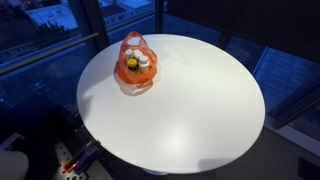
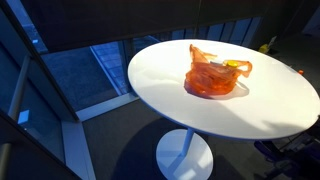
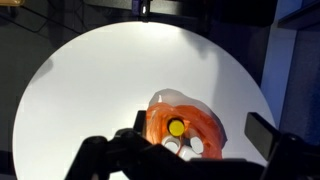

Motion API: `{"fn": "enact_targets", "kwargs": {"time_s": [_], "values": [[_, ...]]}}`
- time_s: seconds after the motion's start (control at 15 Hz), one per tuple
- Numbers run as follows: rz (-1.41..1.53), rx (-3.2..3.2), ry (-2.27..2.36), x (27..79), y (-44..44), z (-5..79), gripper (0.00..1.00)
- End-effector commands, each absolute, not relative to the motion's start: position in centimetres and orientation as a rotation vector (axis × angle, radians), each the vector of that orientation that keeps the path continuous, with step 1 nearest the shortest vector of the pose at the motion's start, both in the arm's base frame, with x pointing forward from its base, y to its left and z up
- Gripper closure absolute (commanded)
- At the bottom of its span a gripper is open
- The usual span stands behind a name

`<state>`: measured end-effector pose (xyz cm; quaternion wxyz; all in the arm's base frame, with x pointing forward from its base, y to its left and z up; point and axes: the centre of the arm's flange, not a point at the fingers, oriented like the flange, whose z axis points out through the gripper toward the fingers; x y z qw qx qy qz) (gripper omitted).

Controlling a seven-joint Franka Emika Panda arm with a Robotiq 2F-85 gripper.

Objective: Remove the brown bottle from the plastic

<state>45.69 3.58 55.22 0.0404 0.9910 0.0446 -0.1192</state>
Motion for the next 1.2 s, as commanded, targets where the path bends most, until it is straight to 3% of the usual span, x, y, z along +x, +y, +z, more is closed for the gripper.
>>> {"fn": "enact_targets", "kwargs": {"time_s": [0.0, 1.13], "values": [[-0.334, 3.034, 0.111, 49.4, 5.5, 54.9, 0.00], [-0.025, 3.145, -0.211, 54.4, 5.0, 45.2, 0.00]]}}
